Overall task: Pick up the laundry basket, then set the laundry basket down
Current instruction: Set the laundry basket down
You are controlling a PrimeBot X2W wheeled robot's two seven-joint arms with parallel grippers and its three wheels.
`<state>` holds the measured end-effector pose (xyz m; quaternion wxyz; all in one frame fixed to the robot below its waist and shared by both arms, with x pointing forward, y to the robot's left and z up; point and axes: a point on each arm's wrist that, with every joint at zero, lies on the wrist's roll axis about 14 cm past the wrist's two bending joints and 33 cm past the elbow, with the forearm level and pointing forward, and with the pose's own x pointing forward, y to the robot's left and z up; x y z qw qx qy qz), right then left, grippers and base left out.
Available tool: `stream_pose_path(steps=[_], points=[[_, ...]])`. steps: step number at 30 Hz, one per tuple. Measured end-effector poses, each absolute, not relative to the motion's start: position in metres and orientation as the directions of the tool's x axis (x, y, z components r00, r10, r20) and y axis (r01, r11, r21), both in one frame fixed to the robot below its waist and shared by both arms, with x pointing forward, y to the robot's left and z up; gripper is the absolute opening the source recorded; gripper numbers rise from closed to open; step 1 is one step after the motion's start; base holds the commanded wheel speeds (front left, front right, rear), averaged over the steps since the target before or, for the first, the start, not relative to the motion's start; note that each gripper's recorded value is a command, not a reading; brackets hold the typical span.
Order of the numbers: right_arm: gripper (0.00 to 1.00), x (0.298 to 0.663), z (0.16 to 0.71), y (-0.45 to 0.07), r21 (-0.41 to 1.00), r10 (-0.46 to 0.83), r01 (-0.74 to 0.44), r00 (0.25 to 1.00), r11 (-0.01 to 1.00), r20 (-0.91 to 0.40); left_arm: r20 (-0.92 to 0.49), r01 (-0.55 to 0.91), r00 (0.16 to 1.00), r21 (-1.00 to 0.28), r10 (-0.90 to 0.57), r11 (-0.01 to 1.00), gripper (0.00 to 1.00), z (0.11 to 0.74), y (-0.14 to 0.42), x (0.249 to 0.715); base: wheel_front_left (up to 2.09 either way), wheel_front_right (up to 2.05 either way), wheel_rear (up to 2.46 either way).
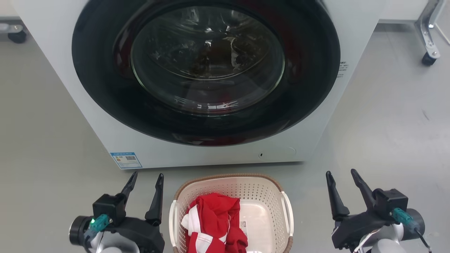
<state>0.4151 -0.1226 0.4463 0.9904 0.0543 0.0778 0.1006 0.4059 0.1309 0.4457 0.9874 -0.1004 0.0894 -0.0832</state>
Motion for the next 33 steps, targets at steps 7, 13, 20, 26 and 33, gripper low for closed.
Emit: stream_pose_path(steps=[7,13,20,26,33], points=[[1.0,0.398,0.463,-0.126,0.11,0.196,-0.186,0.976,0.976,-0.09,-0.111,0.136,0.981,-0.211,-0.162,0.968,1.0,0.461,0.137,0.385,0.0,0.0,0.0],[1.0,0.383,0.472,-0.131,0.108,0.176,-0.169,0.983,0.98,-0.059,-0.074,0.13,0.986,-0.218,-0.15,0.967,1.0,0.472,0.139,0.369,0.0,0.0,0.0],[1.0,0.365,0.479,-0.14,0.107,0.15,-0.145,0.988,0.984,-0.035,-0.049,0.122,0.99,-0.211,-0.135,0.97,1.0,0.478,0.142,0.35,0.0,0.0,0.0],[1.0,0.354,0.489,-0.142,0.108,0.144,-0.143,0.99,0.984,-0.004,-0.037,0.112,0.992,-0.216,-0.122,0.97,1.0,0.482,0.144,0.334,0.0,0.0,0.0],[1.0,0.349,0.495,-0.144,0.108,0.132,-0.133,0.991,0.985,0.016,-0.019,0.1,0.994,-0.21,-0.106,0.973,1.0,0.486,0.149,0.328,0.0,0.0,0.0]])
